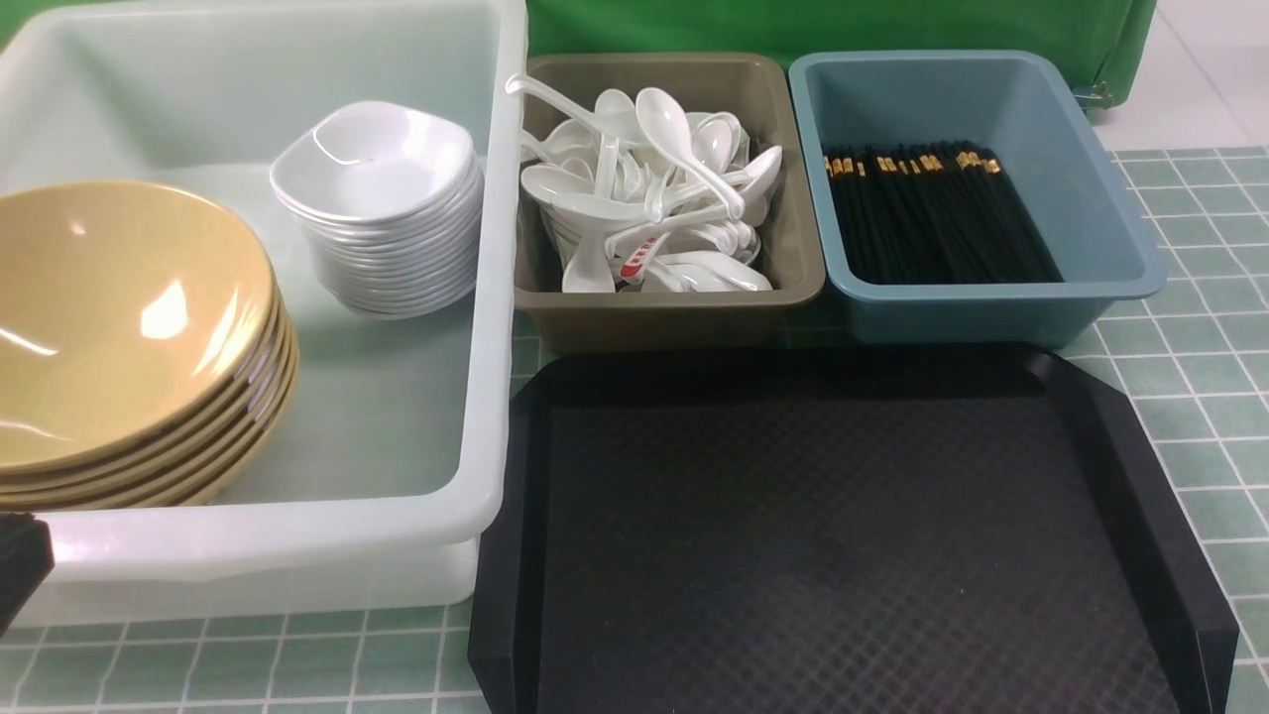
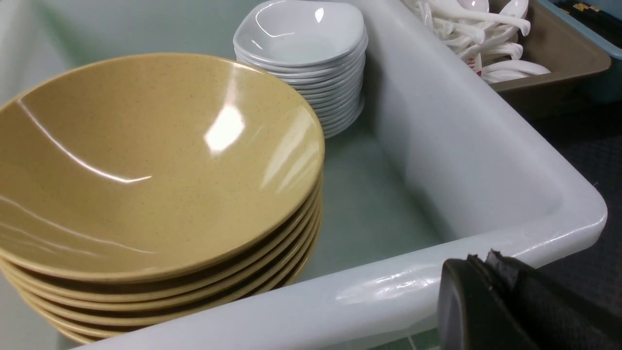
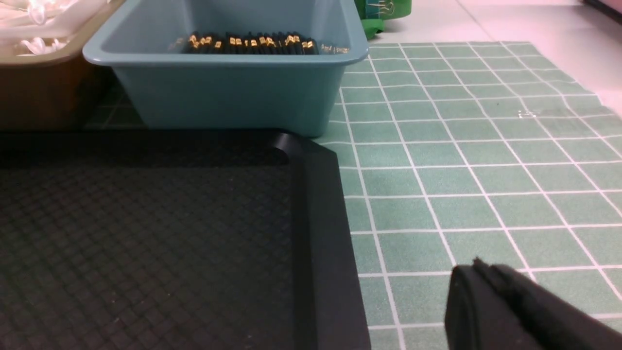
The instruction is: On blue table put chopsticks spoon bowls plates into blue grey white boxes.
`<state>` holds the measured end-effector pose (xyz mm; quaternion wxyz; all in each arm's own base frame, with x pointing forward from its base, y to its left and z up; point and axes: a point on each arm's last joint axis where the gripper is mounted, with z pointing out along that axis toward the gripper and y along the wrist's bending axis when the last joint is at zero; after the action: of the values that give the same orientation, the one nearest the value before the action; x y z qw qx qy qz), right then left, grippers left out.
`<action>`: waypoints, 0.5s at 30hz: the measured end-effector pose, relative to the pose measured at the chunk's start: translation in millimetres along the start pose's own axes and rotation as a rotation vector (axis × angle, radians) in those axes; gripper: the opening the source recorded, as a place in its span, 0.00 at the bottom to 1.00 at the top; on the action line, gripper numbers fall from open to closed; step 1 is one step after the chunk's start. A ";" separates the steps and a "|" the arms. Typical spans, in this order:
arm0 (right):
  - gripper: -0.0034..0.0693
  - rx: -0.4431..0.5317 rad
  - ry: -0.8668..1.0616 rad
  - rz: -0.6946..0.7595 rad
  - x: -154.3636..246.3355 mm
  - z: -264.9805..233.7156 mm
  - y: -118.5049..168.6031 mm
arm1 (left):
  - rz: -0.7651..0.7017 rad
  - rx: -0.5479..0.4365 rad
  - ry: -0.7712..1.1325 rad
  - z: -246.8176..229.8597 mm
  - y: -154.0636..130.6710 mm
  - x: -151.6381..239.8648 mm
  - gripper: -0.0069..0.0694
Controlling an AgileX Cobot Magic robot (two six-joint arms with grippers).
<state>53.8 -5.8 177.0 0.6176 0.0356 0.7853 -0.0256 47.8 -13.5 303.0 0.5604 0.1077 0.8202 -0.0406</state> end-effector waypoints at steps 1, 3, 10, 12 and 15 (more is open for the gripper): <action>0.11 0.000 0.000 0.000 0.0 0.0 0.0 | -0.002 0.002 0.004 0.9 -0.1 1.2 0.07; 0.11 0.000 0.000 0.000 0.0 0.0 0.0 | -0.004 -0.001 -0.001 3.8 0.1 3.6 0.07; 0.11 0.000 0.000 0.000 0.0 0.0 0.0 | -0.036 -0.143 -0.341 30.5 9.6 33.9 0.07; 0.11 0.000 0.000 0.000 0.0 0.0 0.0 | -0.059 -0.176 -0.390 34.4 10.9 49.4 0.07; 0.11 0.001 0.000 0.000 0.0 0.0 -0.1 | -0.130 -0.224 -0.412 41.6 11.7 83.2 0.07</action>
<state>53.8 -5.9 177.0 0.6176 0.0361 0.7853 -0.0259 59.2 1.0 211.1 0.7204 -0.0186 0.6933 -0.0066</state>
